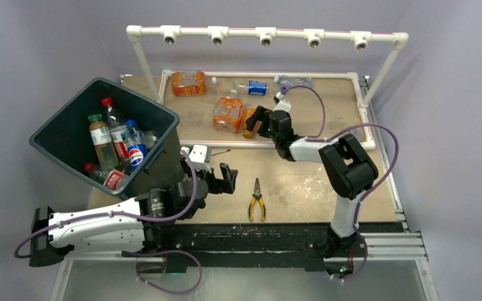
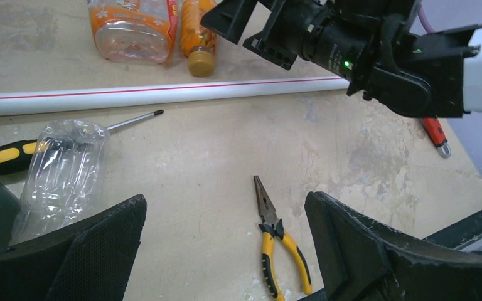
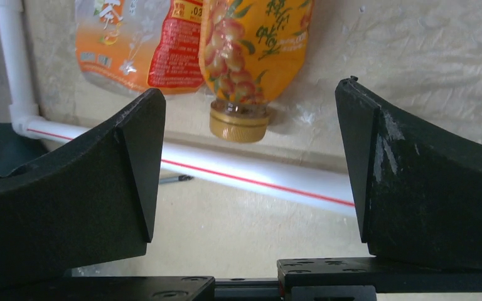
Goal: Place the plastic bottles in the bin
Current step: Pick up the plastic bottle at the center of the board.
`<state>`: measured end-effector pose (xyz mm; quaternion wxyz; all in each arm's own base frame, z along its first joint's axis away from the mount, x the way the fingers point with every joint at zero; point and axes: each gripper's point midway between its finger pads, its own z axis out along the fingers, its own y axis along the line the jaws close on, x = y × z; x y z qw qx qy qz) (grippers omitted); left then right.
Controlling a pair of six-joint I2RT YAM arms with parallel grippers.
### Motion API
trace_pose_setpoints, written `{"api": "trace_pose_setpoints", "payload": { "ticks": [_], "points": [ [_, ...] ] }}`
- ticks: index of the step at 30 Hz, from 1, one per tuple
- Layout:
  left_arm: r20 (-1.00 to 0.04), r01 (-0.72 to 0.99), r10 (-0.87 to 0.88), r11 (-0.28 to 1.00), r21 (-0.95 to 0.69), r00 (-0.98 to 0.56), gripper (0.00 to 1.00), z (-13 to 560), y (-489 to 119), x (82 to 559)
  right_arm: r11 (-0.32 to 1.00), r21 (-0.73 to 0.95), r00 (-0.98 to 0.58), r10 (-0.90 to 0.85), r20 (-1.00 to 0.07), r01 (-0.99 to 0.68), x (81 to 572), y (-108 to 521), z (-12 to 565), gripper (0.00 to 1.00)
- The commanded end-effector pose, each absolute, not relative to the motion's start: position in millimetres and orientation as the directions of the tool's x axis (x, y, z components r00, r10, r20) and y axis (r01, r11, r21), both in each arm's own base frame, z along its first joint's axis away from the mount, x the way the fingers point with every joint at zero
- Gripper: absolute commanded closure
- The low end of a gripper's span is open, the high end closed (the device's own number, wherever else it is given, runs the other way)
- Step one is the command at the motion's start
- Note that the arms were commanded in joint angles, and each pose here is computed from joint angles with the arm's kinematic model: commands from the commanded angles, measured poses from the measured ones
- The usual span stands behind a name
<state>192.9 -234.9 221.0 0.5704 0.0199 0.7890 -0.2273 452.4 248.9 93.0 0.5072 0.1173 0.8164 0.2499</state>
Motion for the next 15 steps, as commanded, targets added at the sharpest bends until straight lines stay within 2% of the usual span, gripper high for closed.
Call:
{"api": "trace_pose_setpoints", "payload": {
  "ticks": [1, 9, 15],
  "points": [
    [-0.906, 0.314, -0.244, 0.88, -0.357, -0.346, 0.02, 224, -238, 190, 0.862, 0.499, -0.412, 0.424, -0.806, -0.089, 481, 256, 110, 0.02],
    [-0.908, 0.308, -0.25, 0.881, -0.358, -0.337, 0.01, 219, -228, 189, 0.893, 0.446, -0.44, 0.377, -0.815, -0.061, 501, 262, 87, 0.01],
    [-0.909, 0.302, -0.241, 0.888, -0.348, -0.339, 0.01, 213, -224, 188, 0.914, 0.402, -0.451, 0.337, -0.826, -0.053, 514, 264, 77, 0.07]
  ]
}}
